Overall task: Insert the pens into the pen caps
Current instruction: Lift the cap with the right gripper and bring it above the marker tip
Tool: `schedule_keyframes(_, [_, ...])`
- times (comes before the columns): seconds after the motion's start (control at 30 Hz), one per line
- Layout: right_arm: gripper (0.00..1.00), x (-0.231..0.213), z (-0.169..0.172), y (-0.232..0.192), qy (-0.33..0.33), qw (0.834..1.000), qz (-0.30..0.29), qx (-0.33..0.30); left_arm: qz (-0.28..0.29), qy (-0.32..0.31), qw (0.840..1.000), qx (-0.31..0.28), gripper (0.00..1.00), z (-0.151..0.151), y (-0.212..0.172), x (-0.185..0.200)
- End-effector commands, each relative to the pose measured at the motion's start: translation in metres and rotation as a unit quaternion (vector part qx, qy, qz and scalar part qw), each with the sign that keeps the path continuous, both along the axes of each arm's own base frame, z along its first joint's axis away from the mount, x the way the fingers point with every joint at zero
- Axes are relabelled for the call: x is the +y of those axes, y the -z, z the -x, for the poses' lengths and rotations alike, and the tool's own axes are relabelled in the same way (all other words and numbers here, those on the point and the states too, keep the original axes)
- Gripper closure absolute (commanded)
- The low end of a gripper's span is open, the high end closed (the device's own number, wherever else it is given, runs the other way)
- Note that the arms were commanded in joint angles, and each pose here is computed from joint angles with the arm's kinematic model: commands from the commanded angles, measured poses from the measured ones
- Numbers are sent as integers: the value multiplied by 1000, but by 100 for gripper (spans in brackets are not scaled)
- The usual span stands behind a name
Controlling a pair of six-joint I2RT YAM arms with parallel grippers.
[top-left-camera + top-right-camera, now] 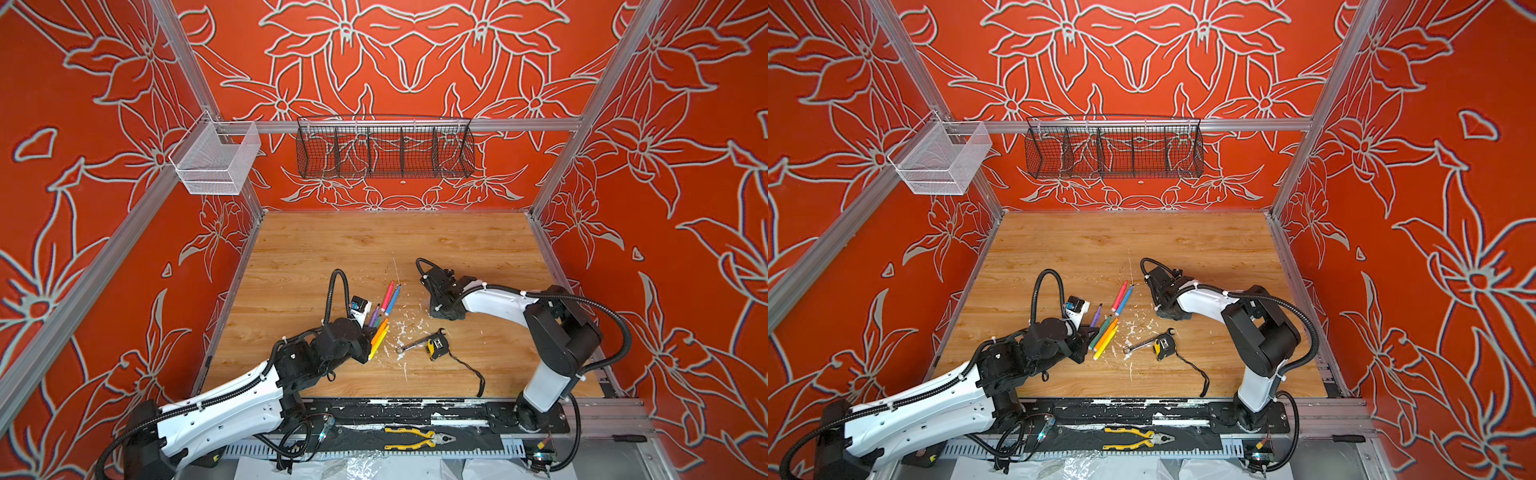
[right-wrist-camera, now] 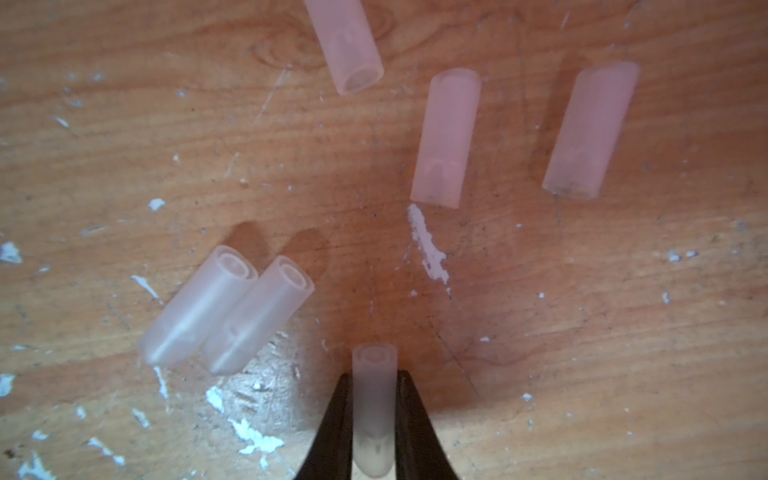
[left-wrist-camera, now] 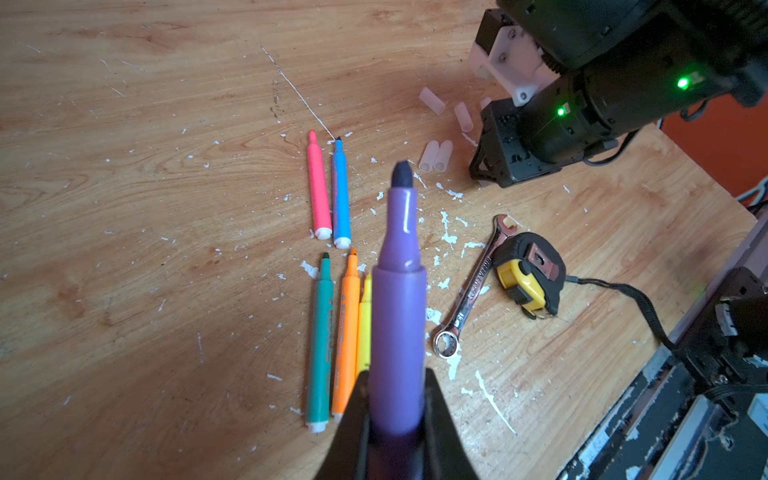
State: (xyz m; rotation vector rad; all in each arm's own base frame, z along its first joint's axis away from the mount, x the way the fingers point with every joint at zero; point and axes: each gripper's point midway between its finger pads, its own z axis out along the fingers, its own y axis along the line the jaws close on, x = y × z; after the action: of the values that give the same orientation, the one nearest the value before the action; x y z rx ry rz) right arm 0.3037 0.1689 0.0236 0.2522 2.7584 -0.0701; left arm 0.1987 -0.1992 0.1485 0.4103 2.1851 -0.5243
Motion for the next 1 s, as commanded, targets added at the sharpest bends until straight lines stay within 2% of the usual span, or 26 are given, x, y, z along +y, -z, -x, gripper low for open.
schedule_keyframes(0.0, [89, -19, 12, -2, 24, 1000, 14, 4, 31, 18, 999, -2, 100, -2, -8, -16])
schedule_keyframes(0.17, [91, -15, 8, -56, 36, 996, -50, -70, 58, 44, 997, 10, 100, -9, -19, -46])
schedule_keyframes(0.3, [91, -6, 7, -108, 35, 979, -134, -147, 71, 44, 996, 21, 100, -20, -21, -65])
schedule_keyframes(0.43, [91, 8, 12, -163, 15, 943, -238, -232, 87, 53, 994, 25, 100, -26, -27, -82])
schedule_keyframes(0.57, [91, 28, 22, -208, -15, 887, -355, -294, 108, 66, 992, 30, 100, -28, -33, -95])
schedule_keyframes(0.67, [91, 45, 29, -229, -39, 849, -419, -319, 127, 76, 988, 35, 100, -26, -37, -102])
schedule_keyframes(0.8, [91, 66, 37, -245, -66, 823, -456, -333, 146, 87, 985, 37, 100, -24, -42, -108])
schedule_keyframes(0.97, [91, 85, 40, -251, -86, 809, -475, -335, 159, 94, 982, 39, 100, -23, -46, -112])
